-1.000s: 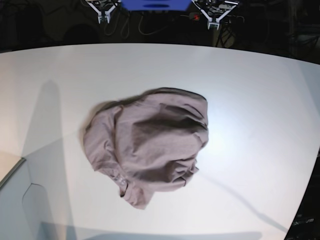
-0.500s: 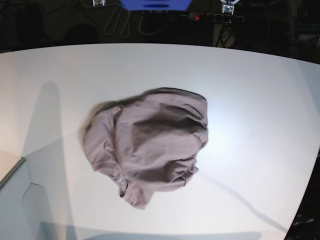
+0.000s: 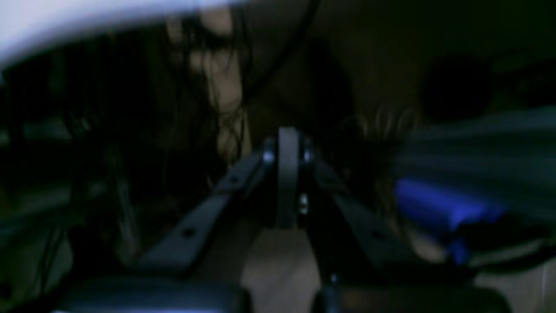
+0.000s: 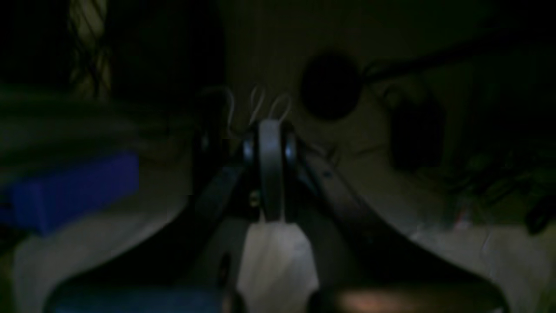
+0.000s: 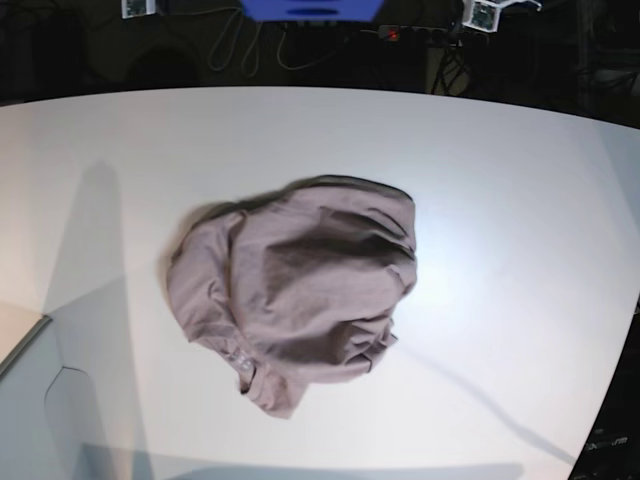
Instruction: Layout the t-shirt on the table in an organized manner, then fold the t-shirt properly
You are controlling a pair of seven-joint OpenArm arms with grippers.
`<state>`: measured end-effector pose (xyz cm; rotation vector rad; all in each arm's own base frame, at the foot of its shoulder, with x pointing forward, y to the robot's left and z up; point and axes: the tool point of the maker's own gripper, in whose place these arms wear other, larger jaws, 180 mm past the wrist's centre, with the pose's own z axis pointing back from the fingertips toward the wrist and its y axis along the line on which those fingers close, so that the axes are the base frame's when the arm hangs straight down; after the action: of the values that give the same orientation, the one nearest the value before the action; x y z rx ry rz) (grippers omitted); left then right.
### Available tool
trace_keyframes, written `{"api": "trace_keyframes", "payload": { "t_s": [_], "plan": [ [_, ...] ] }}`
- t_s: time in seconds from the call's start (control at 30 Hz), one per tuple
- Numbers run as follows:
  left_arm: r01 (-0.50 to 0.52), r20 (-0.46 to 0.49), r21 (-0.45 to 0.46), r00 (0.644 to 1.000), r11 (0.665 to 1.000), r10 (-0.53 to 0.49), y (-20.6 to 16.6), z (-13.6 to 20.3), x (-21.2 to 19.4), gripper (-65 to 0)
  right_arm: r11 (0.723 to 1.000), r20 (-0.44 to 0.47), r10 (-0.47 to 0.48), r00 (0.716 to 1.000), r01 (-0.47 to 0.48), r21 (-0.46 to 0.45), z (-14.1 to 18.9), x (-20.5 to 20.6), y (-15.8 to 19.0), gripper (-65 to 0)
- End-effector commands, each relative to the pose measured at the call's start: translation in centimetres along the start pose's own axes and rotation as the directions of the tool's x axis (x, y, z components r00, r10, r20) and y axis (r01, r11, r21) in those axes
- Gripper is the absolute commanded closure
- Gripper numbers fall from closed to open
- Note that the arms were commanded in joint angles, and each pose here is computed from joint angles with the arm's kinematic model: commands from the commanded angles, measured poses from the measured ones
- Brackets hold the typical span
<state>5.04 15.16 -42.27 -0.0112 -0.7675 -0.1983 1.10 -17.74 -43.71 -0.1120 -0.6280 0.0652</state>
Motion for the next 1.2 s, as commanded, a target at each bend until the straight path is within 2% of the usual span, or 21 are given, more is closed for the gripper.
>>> {"api": "trace_keyframes", "payload": {
  "t_s": [0.0,0.1,0.17,0.2,0.3,0.37,0.43,0.57,0.67,0.8,1.0,1.1,1.17],
  "plan": [
    [0.003,0.033,0.019,0.999,1.000,-0.004,0.6,0.5,1.2,0.0,1.000,0.063,0.013,0.998,-0.012,-0.012,0.8,2.0,-0.8,0.0],
    [0.006,0.151,0.033,0.988,0.999,-0.011,1.1,-0.1,5.6,-0.2,0.999,0.186,0.022,0.982,-0.016,-0.034,1.5,6.9,-1.5,0.0],
    [0.008,0.228,0.038,0.973,0.999,-0.017,1.3,-0.9,8.6,-3.2,0.999,0.271,0.023,0.962,-0.013,-0.037,1.7,10.1,-1.5,0.0],
    [0.004,0.252,0.043,0.968,0.999,-0.014,1.4,-1.3,9.7,-6.9,0.999,0.301,0.022,0.953,-0.012,-0.035,1.8,11.3,-1.4,0.0],
    [-0.090,0.272,0.041,0.959,0.995,0.075,1.6,-3.3,11.9,-21.6,0.999,0.366,0.015,0.931,-0.002,-0.034,1.4,13.7,-1.3,-0.1],
    [-0.148,0.280,0.030,0.951,0.989,0.133,1.8,-4.8,13.6,-28.9,0.999,0.385,-0.007,0.923,0.023,-0.036,1.1,14.4,-1.1,-4.4],
    [-0.196,0.249,0.011,0.950,0.980,0.187,1.6,-6.6,14.2,-32.5,0.998,0.399,-0.025,0.917,0.044,-0.039,0.9,14.9,-1.0,-10.2],
    [-0.314,0.194,-0.035,0.929,0.949,0.315,1.5,-11.7,14.9,-32.5,0.998,0.402,-0.034,0.915,0.054,-0.040,0.9,15.0,-0.9,-22.2],
    [-0.410,0.154,-0.053,0.898,0.911,0.413,1.2,-15.1,14.6,-32.5,0.998,0.402,-0.032,0.915,0.054,-0.043,0.9,15.0,-1.0,-24.5],
    [-0.462,0.102,-0.070,0.878,0.884,0.467,0.4,-18.3,14.6,-32.6,0.998,0.401,-0.030,0.916,0.051,-0.043,0.9,15.0,-1.0,-24.6],
    [-0.441,0.055,-0.120,0.892,0.890,0.449,-2.5,-20.8,15.3,-32.6,0.998,0.396,-0.029,0.918,0.051,-0.044,1.0,14.8,-1.0,-24.5],
    [-0.404,0.027,-0.153,0.910,0.902,0.413,-4.2,-21.5,15.4,-32.1,0.998,0.395,-0.029,0.918,0.051,-0.044,1.0,14.8,-1.0,-24.5],
    [-0.390,0.011,-0.161,0.918,0.907,0.396,-4.8,-21.9,15.1,-25.9,0.998,0.398,-0.029,0.917,0.051,-0.044,0.9,14.9,-1.0,-24.4]
  ]
}}
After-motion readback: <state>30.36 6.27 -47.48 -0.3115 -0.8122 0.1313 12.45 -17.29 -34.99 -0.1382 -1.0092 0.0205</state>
